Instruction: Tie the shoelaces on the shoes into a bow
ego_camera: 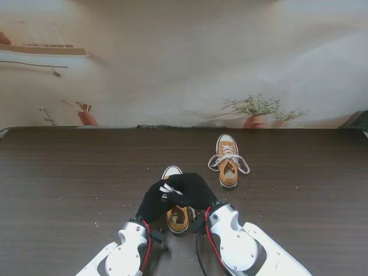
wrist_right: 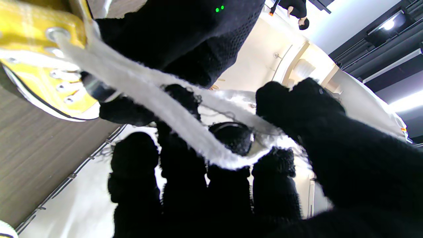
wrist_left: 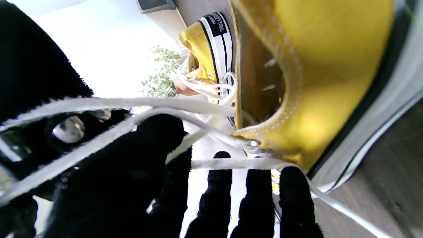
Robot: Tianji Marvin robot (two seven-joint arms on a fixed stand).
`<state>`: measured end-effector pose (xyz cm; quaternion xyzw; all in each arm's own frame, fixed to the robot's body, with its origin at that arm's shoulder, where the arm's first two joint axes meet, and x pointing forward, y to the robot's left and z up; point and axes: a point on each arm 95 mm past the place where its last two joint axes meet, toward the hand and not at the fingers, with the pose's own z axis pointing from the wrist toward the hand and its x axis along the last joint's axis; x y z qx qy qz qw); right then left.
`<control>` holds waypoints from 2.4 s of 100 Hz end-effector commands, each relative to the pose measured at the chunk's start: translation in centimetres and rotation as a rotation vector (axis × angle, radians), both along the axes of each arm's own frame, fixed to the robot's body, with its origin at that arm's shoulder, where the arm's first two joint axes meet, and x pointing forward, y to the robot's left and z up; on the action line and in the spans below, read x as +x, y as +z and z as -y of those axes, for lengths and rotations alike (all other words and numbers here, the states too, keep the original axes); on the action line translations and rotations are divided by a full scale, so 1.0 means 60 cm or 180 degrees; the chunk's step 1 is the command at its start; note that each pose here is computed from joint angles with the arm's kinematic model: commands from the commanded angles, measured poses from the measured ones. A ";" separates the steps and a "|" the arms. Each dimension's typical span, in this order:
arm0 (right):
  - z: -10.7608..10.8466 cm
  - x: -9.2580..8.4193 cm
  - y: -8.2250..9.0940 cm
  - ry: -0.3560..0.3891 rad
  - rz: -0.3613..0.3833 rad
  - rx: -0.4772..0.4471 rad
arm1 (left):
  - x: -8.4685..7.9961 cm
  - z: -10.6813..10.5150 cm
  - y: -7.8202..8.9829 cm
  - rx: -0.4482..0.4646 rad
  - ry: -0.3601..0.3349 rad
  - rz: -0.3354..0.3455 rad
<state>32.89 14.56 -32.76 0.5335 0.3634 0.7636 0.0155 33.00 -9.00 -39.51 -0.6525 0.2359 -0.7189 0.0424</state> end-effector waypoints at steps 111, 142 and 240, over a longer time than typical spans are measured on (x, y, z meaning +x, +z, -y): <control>-0.004 0.019 0.005 -0.0078 0.0053 -0.0110 | -0.055 -0.153 0.087 0.0135 0.0362 0.0471; -0.008 0.024 0.010 -0.0122 0.0087 -0.0186 | -0.100 -0.157 0.081 0.0115 0.0094 0.0281; -0.006 0.021 -0.001 -0.0188 0.0051 -0.0144 | -0.082 -0.230 0.076 0.0442 0.0988 0.0528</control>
